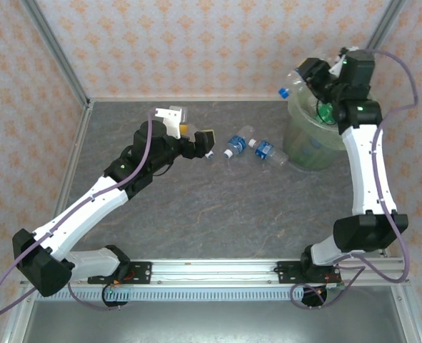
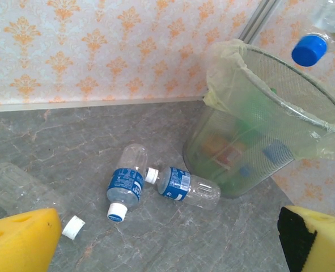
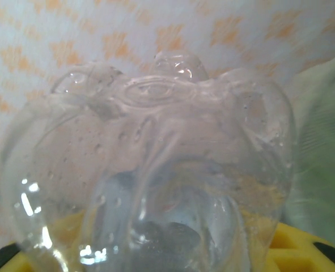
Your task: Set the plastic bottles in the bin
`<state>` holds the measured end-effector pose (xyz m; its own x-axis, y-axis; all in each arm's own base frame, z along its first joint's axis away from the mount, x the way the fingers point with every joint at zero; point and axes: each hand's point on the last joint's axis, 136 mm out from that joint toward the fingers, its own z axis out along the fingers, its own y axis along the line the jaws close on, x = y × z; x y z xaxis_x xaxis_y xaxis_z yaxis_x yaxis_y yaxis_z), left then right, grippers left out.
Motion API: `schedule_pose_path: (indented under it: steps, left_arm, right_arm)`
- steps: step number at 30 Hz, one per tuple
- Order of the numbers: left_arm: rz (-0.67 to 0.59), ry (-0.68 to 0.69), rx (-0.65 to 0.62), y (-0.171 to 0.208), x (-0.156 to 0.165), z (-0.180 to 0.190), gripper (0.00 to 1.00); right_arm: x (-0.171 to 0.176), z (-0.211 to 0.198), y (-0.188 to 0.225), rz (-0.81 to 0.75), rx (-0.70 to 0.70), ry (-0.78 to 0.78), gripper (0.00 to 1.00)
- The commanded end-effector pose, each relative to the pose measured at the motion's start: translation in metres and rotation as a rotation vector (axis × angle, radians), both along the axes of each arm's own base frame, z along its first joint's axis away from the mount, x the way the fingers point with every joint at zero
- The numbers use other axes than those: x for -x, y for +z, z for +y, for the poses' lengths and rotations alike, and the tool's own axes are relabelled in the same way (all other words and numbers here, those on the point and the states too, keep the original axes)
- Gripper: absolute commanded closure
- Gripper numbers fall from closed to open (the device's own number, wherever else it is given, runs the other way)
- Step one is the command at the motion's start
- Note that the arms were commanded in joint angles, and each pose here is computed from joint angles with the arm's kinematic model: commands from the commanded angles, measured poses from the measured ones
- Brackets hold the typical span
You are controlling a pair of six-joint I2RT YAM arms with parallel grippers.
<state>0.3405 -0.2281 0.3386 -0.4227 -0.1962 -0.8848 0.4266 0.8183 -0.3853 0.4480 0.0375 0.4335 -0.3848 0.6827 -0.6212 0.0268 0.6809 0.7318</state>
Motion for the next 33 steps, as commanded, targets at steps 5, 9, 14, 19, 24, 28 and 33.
schedule_pose_path:
  steps: [5, 9, 14, 19, 24, 28, 33]
  left_arm:
    - [-0.042, 0.008, 0.032, 0.012, 0.004, 0.003, 0.01]
    - [-0.049, 0.02, 0.056, 0.015, 0.004, 0.005, 0.01]
    - [-0.055, 0.009, 0.07, 0.017, 0.005, 0.002, 0.01]
    - [-0.054, -0.007, 0.078, 0.015, 0.005, -0.001, 0.01]
    - [-0.053, -0.013, 0.074, 0.014, 0.004, -0.003, 0.01]
    - [-0.058, -0.011, 0.064, 0.014, 0.004, -0.002, 0.01]
    - [-0.056, -0.008, 0.054, 0.013, 0.0, -0.003, 0.01]
  right_arm:
    - [0.008, -0.083, -0.003, 0.007, -0.055, -0.277, 0.58]
    - [0.014, -0.121, -0.01, 0.007, -0.076, -0.418, 0.59]
    - [0.017, -0.154, -0.017, -0.029, -0.165, -0.552, 0.59]
    - [0.012, -0.172, -0.028, -0.057, -0.274, -0.658, 0.59]
    - [0.011, -0.196, -0.035, -0.089, -0.307, -0.794, 0.59]
    - [0.006, -0.216, -0.028, -0.106, -0.189, -0.877, 0.59]
    - [-0.003, -0.236, -0.026, -0.062, 0.035, -0.93, 0.6]
